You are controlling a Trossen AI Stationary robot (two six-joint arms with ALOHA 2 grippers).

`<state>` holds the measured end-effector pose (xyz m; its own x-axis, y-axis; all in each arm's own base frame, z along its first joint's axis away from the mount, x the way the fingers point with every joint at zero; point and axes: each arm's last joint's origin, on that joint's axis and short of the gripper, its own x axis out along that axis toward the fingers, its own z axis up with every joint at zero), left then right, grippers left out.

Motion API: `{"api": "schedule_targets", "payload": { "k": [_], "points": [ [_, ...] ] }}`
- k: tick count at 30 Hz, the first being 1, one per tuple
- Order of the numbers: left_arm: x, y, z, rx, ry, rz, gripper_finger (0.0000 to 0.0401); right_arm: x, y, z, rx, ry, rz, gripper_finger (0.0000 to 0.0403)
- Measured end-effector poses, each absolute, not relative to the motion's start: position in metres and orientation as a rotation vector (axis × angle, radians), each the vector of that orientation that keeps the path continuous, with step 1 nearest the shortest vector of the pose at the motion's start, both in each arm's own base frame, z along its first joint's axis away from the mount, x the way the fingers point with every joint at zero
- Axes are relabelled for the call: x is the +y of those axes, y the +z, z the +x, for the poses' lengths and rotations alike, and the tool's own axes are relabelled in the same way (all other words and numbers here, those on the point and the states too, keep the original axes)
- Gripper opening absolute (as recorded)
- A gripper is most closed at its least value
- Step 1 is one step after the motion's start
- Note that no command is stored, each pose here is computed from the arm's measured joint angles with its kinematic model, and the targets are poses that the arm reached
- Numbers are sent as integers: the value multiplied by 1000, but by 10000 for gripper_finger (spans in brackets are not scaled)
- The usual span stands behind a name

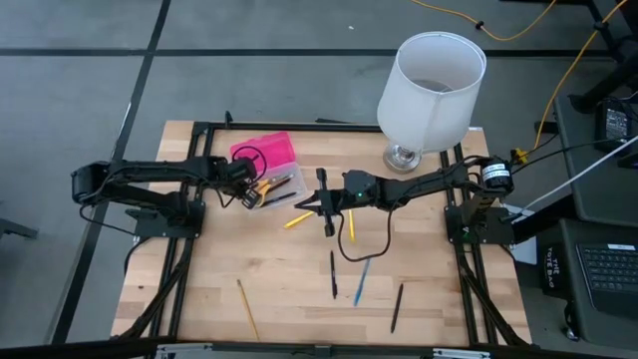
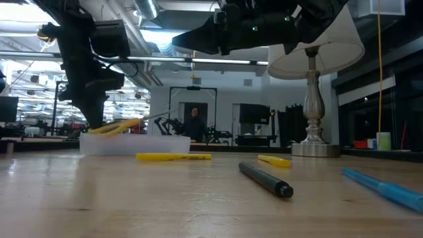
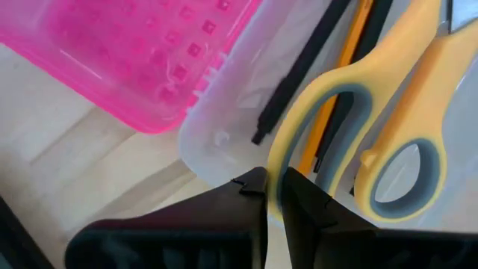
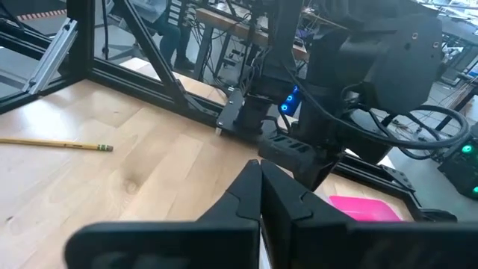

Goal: Pick & place school supplies into a supply box
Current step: Put the yellow scissors into the pink supply box, then put the yellow pencil into the pink supply box

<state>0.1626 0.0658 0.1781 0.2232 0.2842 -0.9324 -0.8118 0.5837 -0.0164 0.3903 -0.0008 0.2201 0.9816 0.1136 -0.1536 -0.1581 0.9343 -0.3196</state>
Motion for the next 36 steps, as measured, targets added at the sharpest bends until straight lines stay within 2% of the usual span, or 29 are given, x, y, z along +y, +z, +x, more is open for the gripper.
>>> {"api": "schedule_targets", "payload": {
  "k": [19, 29, 36],
  "points": [
    [70, 178, 161, 1098, 809, -617, 14, -1, 220, 390, 135, 140, -337, 3],
    [70, 178, 161, 1098, 811, -607, 47, -1, 220, 390, 134, 139, -338, 3],
    [70, 178, 161, 1097, 813, -605, 53, -1, 220, 390, 134, 139, -338, 9]
  ]
}}
